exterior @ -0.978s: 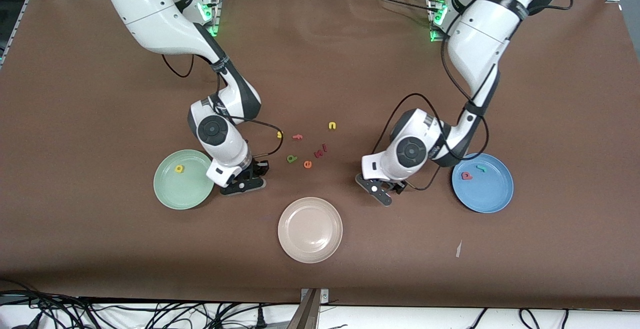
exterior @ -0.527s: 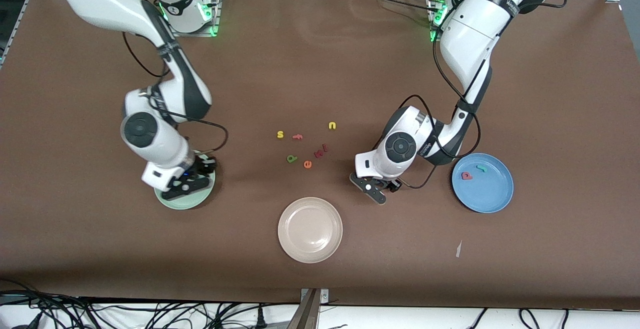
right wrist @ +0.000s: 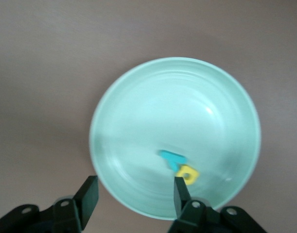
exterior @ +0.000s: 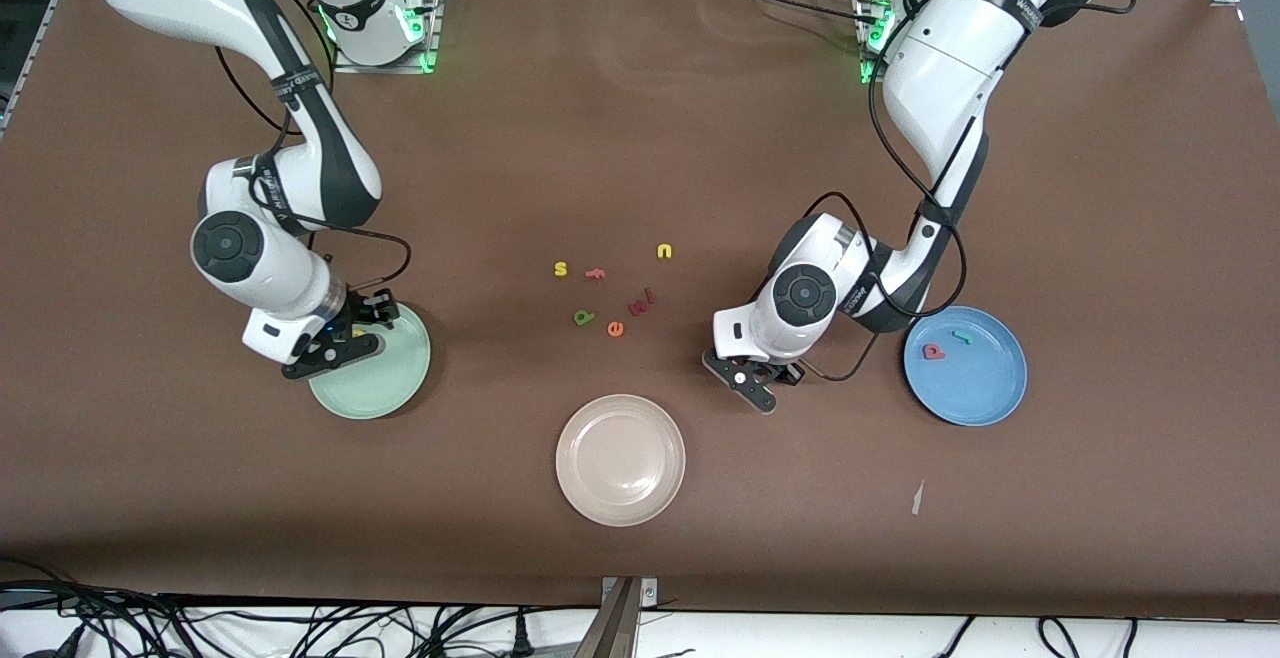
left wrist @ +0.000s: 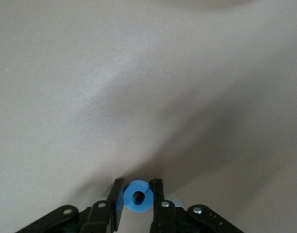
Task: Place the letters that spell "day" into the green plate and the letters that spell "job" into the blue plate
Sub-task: 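Place the teal y on the green plate while the left gripper grasps the blue o, then drop the blue o onto the blue plate while the right gripper reaches the green p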
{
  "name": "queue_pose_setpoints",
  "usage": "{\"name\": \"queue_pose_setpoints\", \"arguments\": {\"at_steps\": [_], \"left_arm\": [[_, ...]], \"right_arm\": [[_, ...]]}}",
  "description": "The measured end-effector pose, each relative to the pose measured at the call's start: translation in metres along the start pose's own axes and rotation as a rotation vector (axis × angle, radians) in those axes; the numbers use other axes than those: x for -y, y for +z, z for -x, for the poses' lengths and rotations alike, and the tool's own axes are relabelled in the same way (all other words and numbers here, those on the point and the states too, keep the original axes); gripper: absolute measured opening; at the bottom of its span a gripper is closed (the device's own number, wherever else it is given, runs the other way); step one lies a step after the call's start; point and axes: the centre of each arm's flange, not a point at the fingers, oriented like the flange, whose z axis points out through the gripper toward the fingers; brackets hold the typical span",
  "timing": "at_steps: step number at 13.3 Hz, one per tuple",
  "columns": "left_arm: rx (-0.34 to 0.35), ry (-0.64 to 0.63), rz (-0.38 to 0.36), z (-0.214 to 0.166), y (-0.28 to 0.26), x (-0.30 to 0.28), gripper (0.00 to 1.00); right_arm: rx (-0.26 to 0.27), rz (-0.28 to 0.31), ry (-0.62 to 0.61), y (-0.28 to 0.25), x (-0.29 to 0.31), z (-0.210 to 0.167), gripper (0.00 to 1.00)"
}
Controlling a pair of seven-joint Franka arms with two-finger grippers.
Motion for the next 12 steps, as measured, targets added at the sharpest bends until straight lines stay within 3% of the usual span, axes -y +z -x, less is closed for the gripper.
{"name": "queue_pose_setpoints", "arguments": {"at_steps": [3, 7, 12], "left_arm": [[0.043, -0.013, -0.007, 0.008, -0.043, 0.033, 0.28], [0.118, 0.151, 0.015, 0.052, -0.099, 0.121, 0.28], [0.159, 0.341, 0.083, 0.116, -0.099, 0.217, 0.28]], "right_arm": [[-0.005, -0.034, 0.103, 0.003, 0.055, -0.005, 0.71], [-0.019, -0.058, 0.258, 0.011, 0.149, -0.014, 0.71], [-0.075, -0.111, 0.258, 0.037, 0.235, -0.028, 0.71]]}}
